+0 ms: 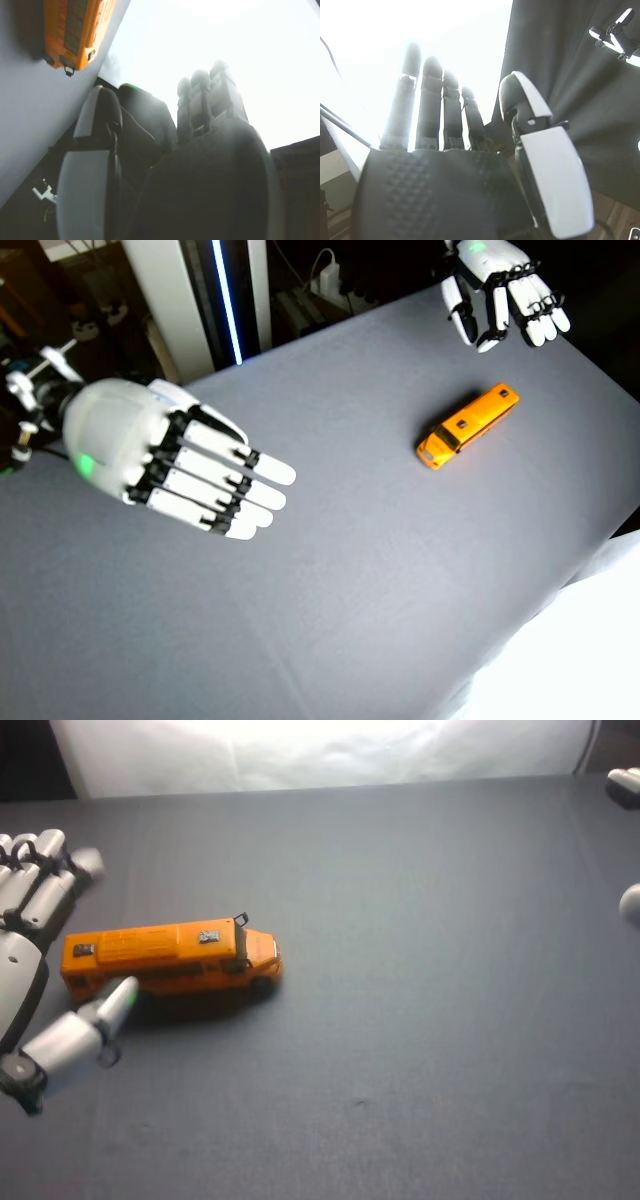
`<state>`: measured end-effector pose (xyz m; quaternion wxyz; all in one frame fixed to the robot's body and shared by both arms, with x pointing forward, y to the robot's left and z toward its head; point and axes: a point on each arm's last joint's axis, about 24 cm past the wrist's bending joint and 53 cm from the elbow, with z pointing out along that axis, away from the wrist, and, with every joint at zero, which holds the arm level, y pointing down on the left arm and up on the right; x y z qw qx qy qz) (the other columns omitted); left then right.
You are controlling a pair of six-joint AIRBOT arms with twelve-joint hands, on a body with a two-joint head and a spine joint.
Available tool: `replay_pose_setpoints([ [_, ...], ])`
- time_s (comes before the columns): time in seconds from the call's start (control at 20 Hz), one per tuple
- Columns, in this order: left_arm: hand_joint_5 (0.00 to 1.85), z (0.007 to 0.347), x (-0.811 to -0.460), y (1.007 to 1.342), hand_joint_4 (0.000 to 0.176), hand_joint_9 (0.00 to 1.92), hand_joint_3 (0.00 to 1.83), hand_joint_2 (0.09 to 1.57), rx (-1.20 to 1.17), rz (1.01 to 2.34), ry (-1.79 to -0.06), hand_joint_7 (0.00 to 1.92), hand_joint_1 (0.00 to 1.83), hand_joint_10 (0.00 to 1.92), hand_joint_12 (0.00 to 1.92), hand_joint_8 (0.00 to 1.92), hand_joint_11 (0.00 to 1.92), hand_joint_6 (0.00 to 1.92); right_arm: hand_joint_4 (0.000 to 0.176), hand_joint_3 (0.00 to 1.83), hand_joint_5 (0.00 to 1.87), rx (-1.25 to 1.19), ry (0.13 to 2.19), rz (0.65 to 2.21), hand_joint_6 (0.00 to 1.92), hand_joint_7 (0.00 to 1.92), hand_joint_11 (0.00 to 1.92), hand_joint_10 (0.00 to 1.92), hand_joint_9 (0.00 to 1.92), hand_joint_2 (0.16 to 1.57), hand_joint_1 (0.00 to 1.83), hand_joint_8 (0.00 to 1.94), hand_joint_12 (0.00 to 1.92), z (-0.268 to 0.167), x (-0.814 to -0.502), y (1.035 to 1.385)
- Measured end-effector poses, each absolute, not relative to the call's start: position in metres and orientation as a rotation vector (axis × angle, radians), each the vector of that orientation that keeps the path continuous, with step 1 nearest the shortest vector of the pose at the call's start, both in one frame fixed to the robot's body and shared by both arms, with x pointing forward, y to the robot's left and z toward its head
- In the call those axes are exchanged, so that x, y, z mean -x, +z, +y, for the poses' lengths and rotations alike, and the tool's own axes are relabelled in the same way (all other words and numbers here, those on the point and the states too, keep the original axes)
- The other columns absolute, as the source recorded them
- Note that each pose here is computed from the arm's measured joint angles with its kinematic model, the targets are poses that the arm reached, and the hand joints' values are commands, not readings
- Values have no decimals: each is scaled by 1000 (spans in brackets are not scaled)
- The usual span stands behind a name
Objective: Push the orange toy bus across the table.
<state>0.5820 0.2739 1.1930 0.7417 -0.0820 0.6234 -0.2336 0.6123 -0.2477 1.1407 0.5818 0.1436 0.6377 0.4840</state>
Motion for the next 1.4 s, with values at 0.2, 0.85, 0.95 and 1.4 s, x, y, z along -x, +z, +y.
replay_pose_setpoints([
  [0.2, 15, 279, -579, 1197, 0, 0, 29, 1336, 189, 1344, -498, 0, 0, 0, 0, 0, 0, 6, 0, 4, 88, -337, 1132, 1494, 1, 58, 32, 1, 47, 1326, 20, 1, 93, -247, -612, 1140],
  [0.85, 28, 371, -580, 1166, 0, 0, 0, 1406, 422, 1394, -216, 2, 0, 0, 0, 0, 0, 6, 0, 0, 129, -344, 1139, 1508, 4, 109, 83, 5, 91, 1326, 54, 5, 53, -246, -611, 1135],
  [0.95, 19, 381, -584, 1161, 0, 5, 7, 1434, 437, 1410, -187, 3, 0, 2, 1, 1, 2, 2, 0, 4, 143, -343, 1141, 1513, 4, 131, 103, 6, 113, 1339, 8, 5, 52, -244, -611, 1133],
  [1.4, 0, 386, -603, 1106, 0, 0, 17, 1486, 464, 1601, -175, 0, 0, 0, 0, 0, 0, 0, 0, 0, 147, -363, 1163, 1541, 0, 127, 92, 0, 103, 1340, 36, 0, 28, -240, -610, 1123],
])
